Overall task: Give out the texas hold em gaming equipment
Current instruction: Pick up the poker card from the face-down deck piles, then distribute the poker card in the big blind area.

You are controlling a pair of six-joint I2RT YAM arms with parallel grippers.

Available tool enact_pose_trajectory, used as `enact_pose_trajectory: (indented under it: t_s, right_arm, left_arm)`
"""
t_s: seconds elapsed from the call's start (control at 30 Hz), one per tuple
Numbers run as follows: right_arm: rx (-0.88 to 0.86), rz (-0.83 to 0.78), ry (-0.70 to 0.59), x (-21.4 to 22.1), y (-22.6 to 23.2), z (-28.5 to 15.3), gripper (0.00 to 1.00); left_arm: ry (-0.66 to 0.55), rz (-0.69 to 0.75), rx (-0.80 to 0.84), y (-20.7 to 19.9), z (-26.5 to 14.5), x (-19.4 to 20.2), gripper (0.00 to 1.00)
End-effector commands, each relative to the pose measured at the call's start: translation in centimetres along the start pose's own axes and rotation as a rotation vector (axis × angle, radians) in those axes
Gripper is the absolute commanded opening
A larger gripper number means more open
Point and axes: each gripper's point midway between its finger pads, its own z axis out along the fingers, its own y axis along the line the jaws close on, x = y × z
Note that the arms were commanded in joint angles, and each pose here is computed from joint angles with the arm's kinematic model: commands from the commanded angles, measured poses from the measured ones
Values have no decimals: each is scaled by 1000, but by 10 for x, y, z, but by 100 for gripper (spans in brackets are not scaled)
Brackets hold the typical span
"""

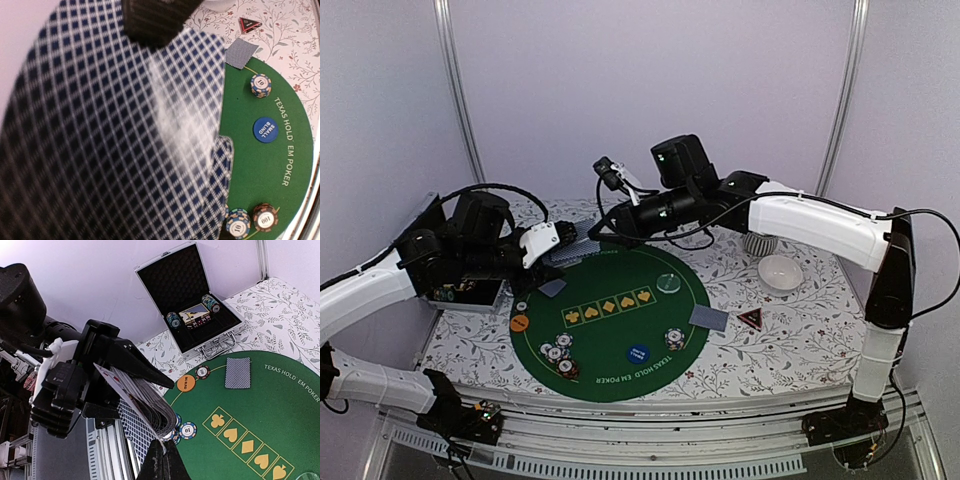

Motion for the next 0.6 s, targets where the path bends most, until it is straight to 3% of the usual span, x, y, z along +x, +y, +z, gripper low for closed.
enact_pose_trajectory:
  t_s: [0.0, 0.37, 0.57]
  right_arm:
    - [26, -28, -53, -19, 4, -32, 2]
    - [113, 15, -131, -36, -20, -73, 2]
    - [180, 213, -271, -46, -73, -93, 2]
  left_arm:
    - [-30, 7, -21, 3, -3, -7, 40]
    - [-18, -12, -56, 9, -4, -6, 40]
    - [-8, -48, -65, 10, -3, -2, 40]
